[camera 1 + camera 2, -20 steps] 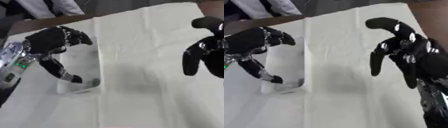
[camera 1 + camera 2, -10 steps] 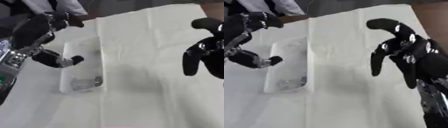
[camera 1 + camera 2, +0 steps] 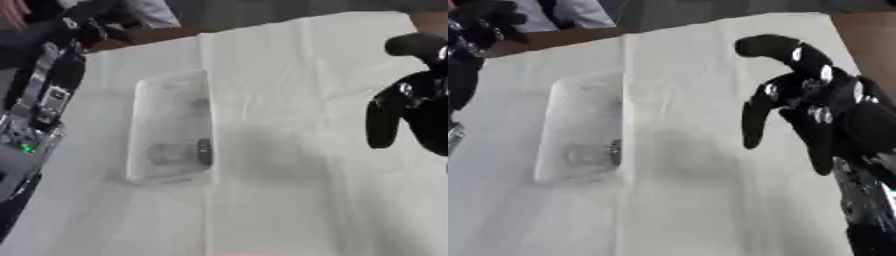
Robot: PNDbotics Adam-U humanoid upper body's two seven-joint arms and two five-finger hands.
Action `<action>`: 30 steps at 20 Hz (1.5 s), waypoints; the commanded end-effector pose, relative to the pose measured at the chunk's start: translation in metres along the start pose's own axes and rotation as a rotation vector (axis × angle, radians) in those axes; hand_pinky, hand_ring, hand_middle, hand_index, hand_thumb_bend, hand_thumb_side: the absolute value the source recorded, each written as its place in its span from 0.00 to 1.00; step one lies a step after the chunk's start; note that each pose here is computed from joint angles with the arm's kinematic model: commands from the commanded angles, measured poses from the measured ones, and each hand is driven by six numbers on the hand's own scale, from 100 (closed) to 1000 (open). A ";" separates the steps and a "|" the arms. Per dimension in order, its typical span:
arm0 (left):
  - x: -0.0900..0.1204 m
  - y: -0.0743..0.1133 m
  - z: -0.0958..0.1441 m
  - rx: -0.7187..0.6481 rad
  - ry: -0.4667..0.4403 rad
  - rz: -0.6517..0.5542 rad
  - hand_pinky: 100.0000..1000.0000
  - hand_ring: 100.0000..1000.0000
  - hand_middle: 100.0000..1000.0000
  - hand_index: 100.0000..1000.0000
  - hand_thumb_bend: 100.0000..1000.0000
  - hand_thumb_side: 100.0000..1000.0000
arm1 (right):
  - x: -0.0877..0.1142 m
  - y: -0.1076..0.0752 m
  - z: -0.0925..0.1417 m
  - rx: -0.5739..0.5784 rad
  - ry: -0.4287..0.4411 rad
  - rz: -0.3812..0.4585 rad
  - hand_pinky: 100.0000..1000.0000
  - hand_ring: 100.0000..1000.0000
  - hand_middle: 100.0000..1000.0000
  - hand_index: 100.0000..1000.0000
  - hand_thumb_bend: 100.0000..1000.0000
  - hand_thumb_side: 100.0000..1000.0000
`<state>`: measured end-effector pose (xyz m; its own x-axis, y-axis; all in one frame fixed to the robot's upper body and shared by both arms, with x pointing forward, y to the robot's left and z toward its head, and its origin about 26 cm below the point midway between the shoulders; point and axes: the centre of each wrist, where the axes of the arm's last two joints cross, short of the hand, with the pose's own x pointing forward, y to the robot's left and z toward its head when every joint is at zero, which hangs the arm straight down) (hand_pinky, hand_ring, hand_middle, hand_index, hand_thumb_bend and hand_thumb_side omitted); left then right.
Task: Pick up objects on the table and place them in the box.
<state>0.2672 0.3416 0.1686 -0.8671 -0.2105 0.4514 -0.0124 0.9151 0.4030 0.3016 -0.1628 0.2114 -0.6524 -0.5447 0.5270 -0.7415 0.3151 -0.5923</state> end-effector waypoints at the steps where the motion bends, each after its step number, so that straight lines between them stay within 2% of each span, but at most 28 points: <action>1: 0.003 -0.001 0.002 0.083 -0.009 0.147 0.63 0.83 0.82 0.96 0.10 1.00 | 0.004 -0.003 -0.005 0.027 -0.055 0.043 0.33 0.44 0.93 0.18 0.00 0.88; 9: 0.000 -0.012 0.018 0.225 0.046 0.396 0.65 0.85 0.81 0.95 0.16 1.00 | 0.005 -0.005 -0.008 -0.006 -0.082 0.055 0.34 0.50 0.91 0.21 0.00 0.89; 16: -0.002 -0.018 0.020 0.305 0.050 0.551 0.67 0.87 0.84 0.97 0.20 1.00 | 0.005 -0.006 -0.011 -0.040 -0.105 0.061 0.35 0.53 0.94 0.24 0.00 0.90; 25: -0.002 -0.019 0.025 0.323 0.064 0.590 0.66 0.85 0.83 0.97 0.19 1.00 | 0.008 -0.010 -0.019 -0.065 -0.142 0.077 0.35 0.53 0.95 0.29 0.00 0.91; 30: -0.002 -0.017 0.025 0.305 0.060 0.548 0.65 0.85 0.83 0.96 0.16 1.00 | 0.008 -0.009 -0.019 -0.062 -0.139 0.073 0.35 0.54 0.96 0.28 0.00 0.92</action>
<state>0.2583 0.3326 0.1338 -0.7391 0.3280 0.5883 0.2838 0.9438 -0.1696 0.3030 -0.1552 0.2238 -0.6707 -0.6082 0.4246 -0.7220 0.4041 -0.5617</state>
